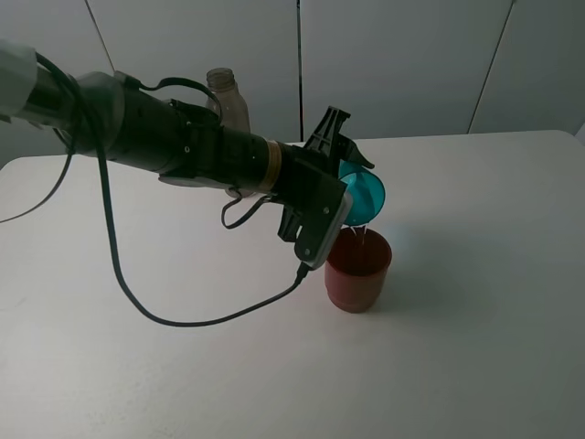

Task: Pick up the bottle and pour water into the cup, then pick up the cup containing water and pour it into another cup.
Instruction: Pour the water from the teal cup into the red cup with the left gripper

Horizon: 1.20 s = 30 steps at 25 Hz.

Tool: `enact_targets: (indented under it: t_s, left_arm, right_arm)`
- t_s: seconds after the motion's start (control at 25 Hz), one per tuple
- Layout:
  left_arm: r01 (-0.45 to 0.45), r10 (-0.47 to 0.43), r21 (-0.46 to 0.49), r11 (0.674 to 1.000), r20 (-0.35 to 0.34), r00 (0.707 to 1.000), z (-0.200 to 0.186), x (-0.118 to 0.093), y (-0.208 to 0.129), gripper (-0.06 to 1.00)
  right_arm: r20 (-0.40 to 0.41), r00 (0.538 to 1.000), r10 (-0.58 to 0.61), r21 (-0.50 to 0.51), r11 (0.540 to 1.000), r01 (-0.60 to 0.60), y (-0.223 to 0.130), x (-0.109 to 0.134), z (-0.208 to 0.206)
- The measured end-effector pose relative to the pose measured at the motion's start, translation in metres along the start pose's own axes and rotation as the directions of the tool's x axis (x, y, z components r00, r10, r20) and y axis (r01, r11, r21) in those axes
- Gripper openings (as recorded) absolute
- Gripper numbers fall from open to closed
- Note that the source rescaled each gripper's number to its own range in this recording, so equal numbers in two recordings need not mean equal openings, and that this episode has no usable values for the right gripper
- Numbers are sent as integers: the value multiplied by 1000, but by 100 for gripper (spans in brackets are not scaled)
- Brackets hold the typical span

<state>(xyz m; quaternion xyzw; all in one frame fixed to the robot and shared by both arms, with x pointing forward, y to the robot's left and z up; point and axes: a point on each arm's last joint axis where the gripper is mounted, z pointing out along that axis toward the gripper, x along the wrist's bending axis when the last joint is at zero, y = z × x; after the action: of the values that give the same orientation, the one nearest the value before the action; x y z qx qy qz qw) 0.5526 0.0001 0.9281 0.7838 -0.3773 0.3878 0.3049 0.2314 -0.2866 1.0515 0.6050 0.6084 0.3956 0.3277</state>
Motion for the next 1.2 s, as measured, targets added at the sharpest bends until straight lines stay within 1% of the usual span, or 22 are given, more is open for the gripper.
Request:
enact_targets:
  t_s: [0.24,0.48,0.68,0.92,1.2]
  left_arm:
    - [-22,22,-13,1000,-9,1000,0,1,1,5]
    - [-75,75,-8,997,-29,997,0,3,1,5]
    - [-115,115,-6,993,-34,993,0,3,1,5]
    - [-161,160,-25,987,-63,985,0,5,3,5]
    - [-195,192,-28,980,-78,978,0,6,4,5]
  right_arm:
    - [0,1000,0,0,1000,0,0,0,0]
    - [0,1000,0,0,1000,0,0,0,0]
    - [0,1000,0,0,1000,0,0,0,0]
    - [0,1000,0,0,1000,0,0,0,0]
    - [0,1000,0,0,1000,0,0,0,0]
